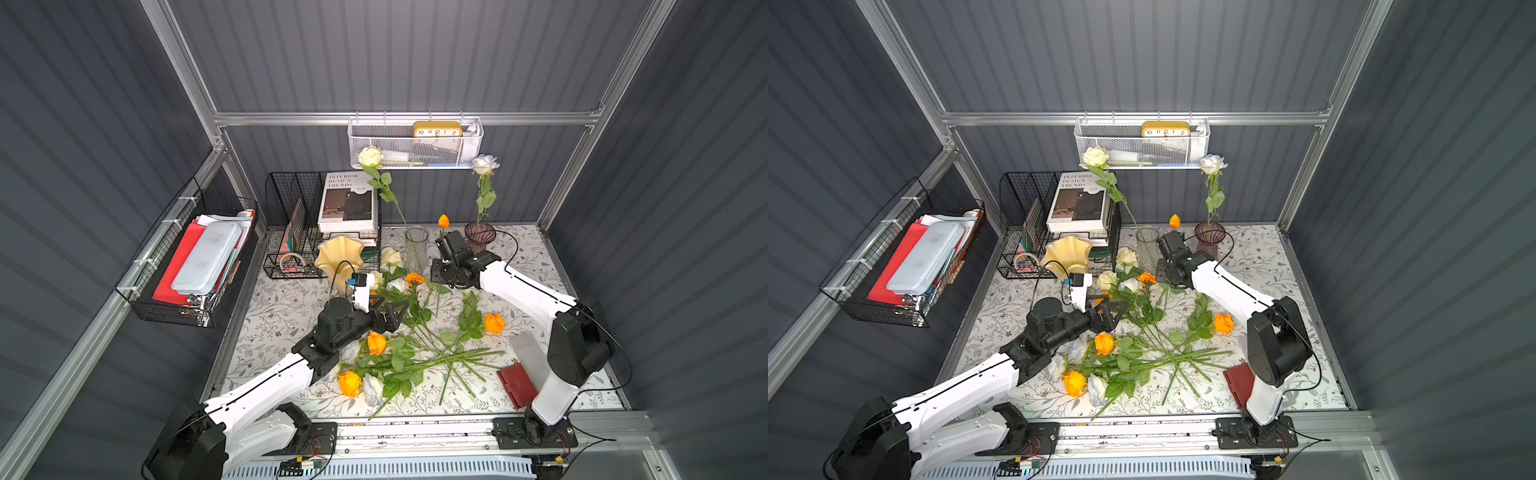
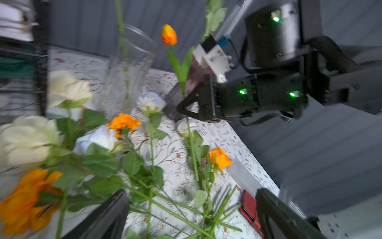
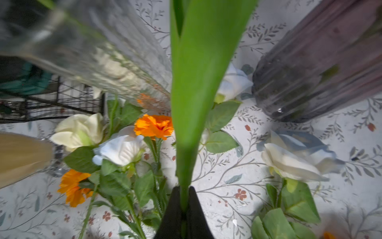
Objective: Arrange the flowers in different vases according to their colors
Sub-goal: Pick up the flower at the center of the board.
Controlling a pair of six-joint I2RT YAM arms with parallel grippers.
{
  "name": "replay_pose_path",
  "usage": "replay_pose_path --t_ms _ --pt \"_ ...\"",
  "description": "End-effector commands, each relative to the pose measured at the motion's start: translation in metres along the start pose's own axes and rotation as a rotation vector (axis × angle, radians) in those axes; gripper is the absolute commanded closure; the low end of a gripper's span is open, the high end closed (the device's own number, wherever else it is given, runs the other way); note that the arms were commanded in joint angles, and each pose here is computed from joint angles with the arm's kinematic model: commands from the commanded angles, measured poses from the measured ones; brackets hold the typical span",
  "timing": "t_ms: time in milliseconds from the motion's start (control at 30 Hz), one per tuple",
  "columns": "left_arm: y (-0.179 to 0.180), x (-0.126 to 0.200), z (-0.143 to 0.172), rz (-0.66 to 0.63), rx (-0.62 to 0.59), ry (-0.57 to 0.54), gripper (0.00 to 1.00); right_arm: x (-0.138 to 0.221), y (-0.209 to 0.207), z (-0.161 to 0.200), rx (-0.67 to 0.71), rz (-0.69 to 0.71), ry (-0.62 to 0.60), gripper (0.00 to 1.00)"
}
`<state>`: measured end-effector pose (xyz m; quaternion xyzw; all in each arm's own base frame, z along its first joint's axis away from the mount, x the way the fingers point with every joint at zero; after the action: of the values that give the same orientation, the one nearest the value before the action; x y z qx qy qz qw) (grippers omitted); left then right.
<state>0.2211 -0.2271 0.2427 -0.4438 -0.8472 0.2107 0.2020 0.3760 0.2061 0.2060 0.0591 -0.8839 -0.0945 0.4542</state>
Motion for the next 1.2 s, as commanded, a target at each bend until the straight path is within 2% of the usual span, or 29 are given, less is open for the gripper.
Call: replay_pose_path --t_ms 0,100,200,367,533,833,967,1000,1033,1167 --pt "-0.04 -0.006 -0.012 0.31 -0.152 0.041 0.01 0.016 0.023 0.004 0.041 -0.093 0.014 1.0" --pt "-0.045 -0.017 -0.005 0.417 -0.149 0.119 0.01 0.028 0.043 0.009 0.073 -0.153 0.001 1.0" --pt "-0.045 -0.026 0.002 0.47 -0.141 0.177 0.06 0.038 0.058 0.014 0.101 -0.182 -0.011 1.0" --pt "-0.043 -0.03 0.006 0.483 -0.139 0.202 0.09 0.05 0.063 0.014 0.09 -0.226 -0.013 1.0" --pt "-0.035 -0.034 0.014 0.45 -0.124 0.232 0.13 0.063 0.065 0.012 0.09 -0.265 -0.022 1.0" --pt "-0.018 -0.043 0.023 0.344 -0.098 0.25 0.09 0.077 0.071 0.018 0.1 -0.315 -0.007 1.0" --pt "-0.015 -0.05 0.019 0.315 -0.101 0.237 0.1 0.079 0.078 0.024 0.119 -0.331 0.007 1.0" --pt "-0.015 -0.051 0.018 0.312 -0.107 0.231 0.13 0.079 0.079 0.026 0.123 -0.335 0.012 1.0" --pt "-0.014 -0.052 0.017 0.307 -0.111 0.227 0.21 0.08 0.08 0.027 0.126 -0.339 0.013 1.0" --pt "-0.011 -0.055 0.015 0.281 -0.121 0.227 0.75 0.083 0.079 0.03 0.125 -0.341 0.008 1.0"
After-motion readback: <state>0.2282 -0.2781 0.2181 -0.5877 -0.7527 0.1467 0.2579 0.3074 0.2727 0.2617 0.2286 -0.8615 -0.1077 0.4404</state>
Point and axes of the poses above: each gripper's point midway between its finger pads, its own x axis back along the fingers, its own y axis along the line the jaws close on, z = x × y, the point moved 6 cm from there along x, back along the fingers, and after that the axes turned 2 degrees about x, right-handed, at the moved point
